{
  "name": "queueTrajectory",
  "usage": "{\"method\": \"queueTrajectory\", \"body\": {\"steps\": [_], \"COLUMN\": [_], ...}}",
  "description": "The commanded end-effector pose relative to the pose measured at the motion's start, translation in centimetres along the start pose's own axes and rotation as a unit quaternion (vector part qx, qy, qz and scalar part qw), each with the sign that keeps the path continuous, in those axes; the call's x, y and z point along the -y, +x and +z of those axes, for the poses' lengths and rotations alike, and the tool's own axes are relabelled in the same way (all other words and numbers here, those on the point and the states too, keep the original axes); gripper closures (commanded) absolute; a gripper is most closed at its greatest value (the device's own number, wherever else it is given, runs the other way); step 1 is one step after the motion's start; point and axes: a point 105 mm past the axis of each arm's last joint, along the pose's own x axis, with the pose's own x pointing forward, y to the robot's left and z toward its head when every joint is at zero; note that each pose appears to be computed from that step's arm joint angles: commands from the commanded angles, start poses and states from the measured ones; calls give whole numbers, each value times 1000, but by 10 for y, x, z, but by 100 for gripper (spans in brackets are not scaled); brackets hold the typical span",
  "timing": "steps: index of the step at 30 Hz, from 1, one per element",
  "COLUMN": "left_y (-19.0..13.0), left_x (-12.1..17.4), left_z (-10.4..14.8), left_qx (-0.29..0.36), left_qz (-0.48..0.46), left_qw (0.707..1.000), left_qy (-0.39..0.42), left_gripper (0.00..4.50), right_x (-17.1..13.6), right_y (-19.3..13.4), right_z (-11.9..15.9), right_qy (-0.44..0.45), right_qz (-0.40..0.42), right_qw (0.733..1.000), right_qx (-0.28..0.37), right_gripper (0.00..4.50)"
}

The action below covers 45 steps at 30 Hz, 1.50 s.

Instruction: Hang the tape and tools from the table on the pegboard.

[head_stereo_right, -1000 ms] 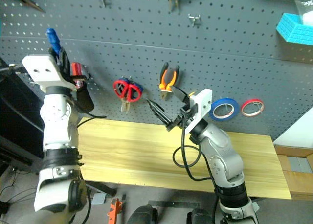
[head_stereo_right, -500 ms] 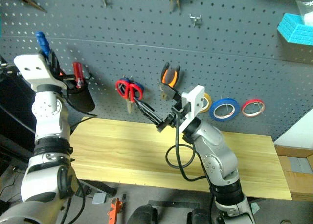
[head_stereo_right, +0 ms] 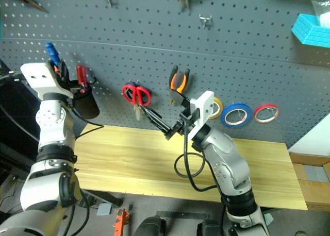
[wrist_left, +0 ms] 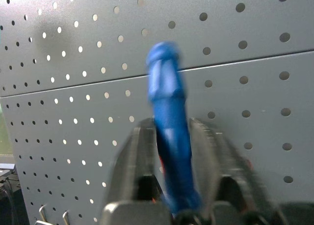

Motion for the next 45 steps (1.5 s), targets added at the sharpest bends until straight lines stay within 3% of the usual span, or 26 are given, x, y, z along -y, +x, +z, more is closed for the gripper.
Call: {"method": "queueTrajectory", "body": {"steps": [1,7,19,28,33,35,39,43,45], "left_y": [8,7,-17,-35,-70,-81,-119,-144,-149], "left_x": [-4,-4,7,49,103,114,150,152,150], "left_z": [24,23,24,70,86,83,50,-13,-26], "left_qx": [43,43,47,78,81,66,-18,-179,-210], "left_qz": [4,5,2,-74,-178,-199,-259,-198,-182], "left_qw": [999,999,998,992,977,973,957,954,953], "left_qy": [-6,-10,-47,-68,-89,-99,-129,-133,-124], "left_gripper": [197,2,2,2,2,2,2,2,2], "right_x": [0,1,6,22,42,48,71,86,90], "right_y": [2,2,4,-10,-36,-46,-85,-113,-122], "right_z": [10,9,10,15,19,14,-6,-27,-35], "right_qy": [-20,-22,-47,-82,-124,-139,-160,-156,-155], "right_qz": [1,1,-7,-57,-150,-179,-290,-361,-379], "right_qw": [1000,1000,999,995,981,973,938,905,895], "right_qx": [17,15,17,14,-11,-34,-104,-160,-179], "right_gripper": [0,0,0,0,0,0,0,0,0]}}
